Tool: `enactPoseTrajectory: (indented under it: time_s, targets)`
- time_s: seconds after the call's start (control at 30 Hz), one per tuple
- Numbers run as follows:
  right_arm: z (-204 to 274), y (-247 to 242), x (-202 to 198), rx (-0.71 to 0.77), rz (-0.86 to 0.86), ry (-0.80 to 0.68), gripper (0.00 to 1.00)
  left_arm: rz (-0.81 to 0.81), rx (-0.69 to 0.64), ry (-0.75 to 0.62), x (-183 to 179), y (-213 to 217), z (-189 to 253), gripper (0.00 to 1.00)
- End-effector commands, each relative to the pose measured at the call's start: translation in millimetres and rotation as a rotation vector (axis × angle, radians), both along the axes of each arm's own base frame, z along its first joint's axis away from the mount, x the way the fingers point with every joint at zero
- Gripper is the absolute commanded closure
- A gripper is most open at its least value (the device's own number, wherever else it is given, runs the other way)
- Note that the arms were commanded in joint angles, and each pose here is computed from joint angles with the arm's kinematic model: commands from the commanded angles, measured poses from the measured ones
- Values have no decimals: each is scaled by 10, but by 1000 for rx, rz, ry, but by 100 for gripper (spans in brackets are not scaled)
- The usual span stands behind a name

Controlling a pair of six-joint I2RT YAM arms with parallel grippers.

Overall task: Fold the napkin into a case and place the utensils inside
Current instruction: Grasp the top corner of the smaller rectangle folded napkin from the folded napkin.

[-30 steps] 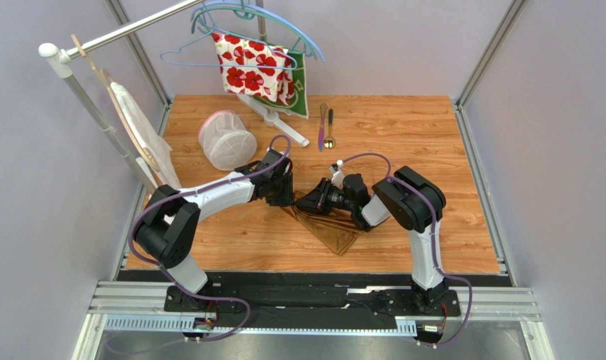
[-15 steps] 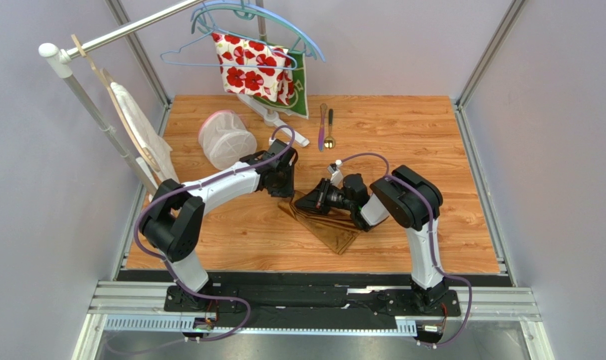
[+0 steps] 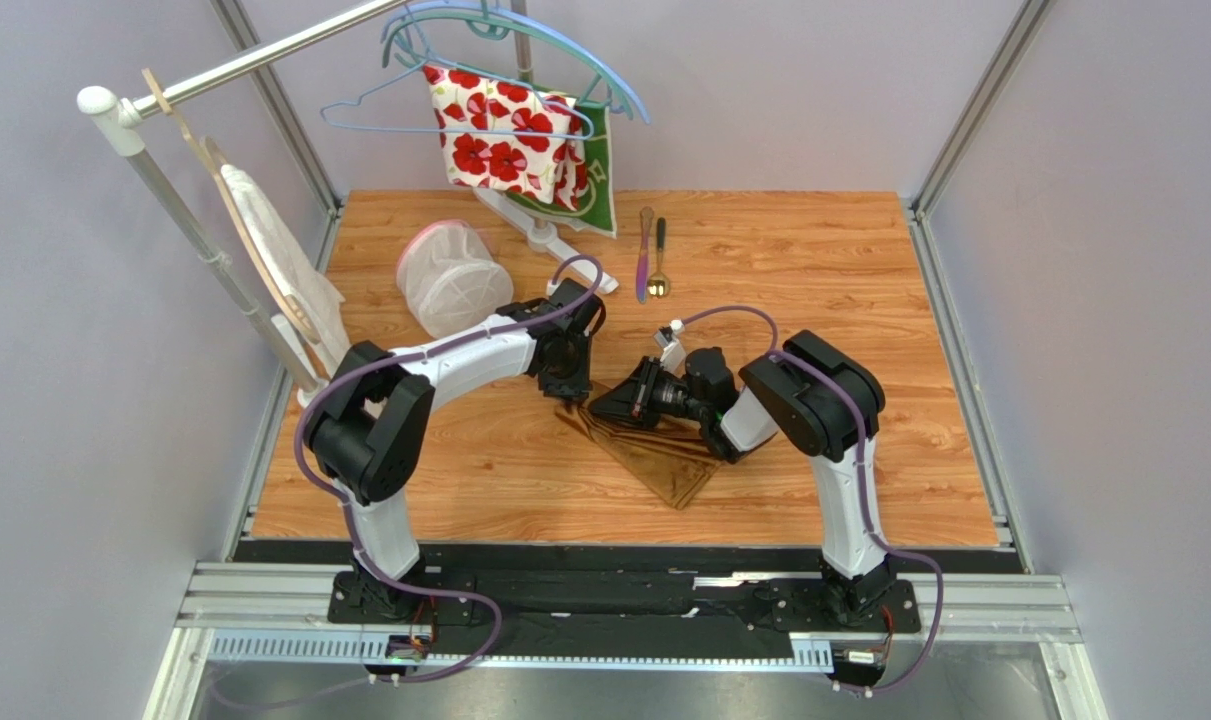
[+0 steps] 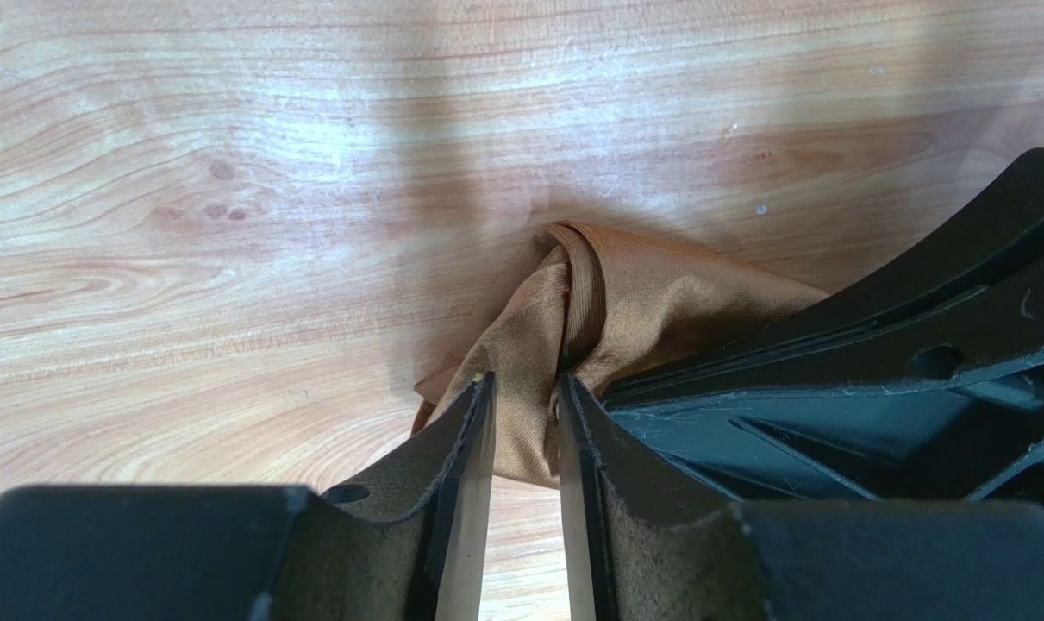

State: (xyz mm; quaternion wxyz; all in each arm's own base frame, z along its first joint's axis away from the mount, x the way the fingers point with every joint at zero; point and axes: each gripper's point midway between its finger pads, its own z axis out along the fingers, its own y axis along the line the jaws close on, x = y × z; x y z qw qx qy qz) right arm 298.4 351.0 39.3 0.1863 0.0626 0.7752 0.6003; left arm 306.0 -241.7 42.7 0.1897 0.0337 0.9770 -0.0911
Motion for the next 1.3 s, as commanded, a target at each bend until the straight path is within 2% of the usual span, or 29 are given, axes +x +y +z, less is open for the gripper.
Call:
enactPoseTrajectory:
  time_s: [0.0,0.13,0.27,0.3,0.53,0.8,0.9,1.07,1.27]
  targets:
    - [-324,-89,-23,-83,-16,37,100,-40,6,-4,18,-77,43,66]
    - [-335,-91,-17,-88,-18,35,100,-59,5,8,20,-120,-3,69]
    - [-358,-99,-11,-113,-13,23,100,-65,-13,-7,50,-159,68,97]
    - [-383,-103,-10,-127,-11,30,100,-69,-18,-17,64,-167,102,99]
    - [-397,-57,-17,-164,32,14,100,-147,-157,3,-27,-414,325,100]
    - [-572,-96,-121,-320,50,18,100,-151,-240,65,-130,-557,327,100]
    - [-647,-149,-103,-375,36,23,100,-138,-232,69,-151,-525,343,100]
    - [-555,-47,-133,-353,67,-9,100,-111,-209,48,-101,-483,327,100]
    - [-289,135,-216,-196,104,12,100,-25,-63,32,58,-277,90,100]
